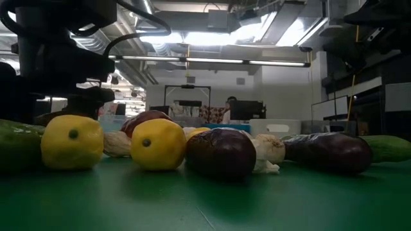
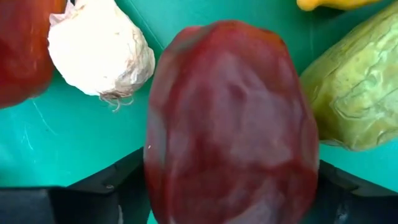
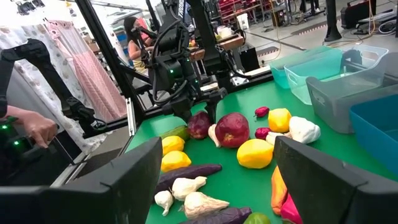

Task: Sort produce into baskets
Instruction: Put the apple into the green bin

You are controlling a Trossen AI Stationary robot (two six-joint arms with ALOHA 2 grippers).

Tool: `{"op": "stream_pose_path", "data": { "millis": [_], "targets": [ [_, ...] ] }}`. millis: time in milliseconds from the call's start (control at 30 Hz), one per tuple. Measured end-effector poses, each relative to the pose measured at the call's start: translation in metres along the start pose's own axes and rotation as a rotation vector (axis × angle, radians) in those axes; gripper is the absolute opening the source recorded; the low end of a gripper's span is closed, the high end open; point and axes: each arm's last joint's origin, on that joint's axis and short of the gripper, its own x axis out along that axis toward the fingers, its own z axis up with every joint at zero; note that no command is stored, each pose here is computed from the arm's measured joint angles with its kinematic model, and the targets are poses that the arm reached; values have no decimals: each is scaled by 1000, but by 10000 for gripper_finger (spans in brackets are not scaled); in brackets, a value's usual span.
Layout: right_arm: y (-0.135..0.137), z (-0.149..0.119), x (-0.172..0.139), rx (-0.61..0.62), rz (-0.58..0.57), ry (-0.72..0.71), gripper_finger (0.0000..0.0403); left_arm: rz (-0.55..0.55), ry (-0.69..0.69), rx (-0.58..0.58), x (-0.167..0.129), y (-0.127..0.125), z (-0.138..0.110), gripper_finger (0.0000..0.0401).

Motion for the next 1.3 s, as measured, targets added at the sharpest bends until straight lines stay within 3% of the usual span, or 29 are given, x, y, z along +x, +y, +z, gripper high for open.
{"op": "stream_pose_path", "data": {
  "millis": [167,333,467,667,833,967,1133,1300],
  "targets": [
    [-1,0,0,0,-18,0,310,0,0,-23,0,0,0,248],
    [-3,-4,0,-1,-51,33,310,20,8,-83,-5,2,-3,243],
    [-3,-4,0,-1,-52,36,310,37,-39,-209,-20,8,-6,242],
    [-3,-4,0,-1,-52,35,310,191,-149,-483,-58,31,-22,247],
    [-3,-4,0,-1,-51,35,310,406,-294,-831,-90,56,-46,267],
    [-3,-4,0,-1,-51,33,310,510,-385,-1022,-109,74,-65,261],
    [-2,-4,0,-1,-51,33,310,647,-462,-1256,-121,98,-82,256],
    [-3,-4,0,-1,-51,33,310,757,-427,-1466,-120,127,-97,262]
  ]
}}
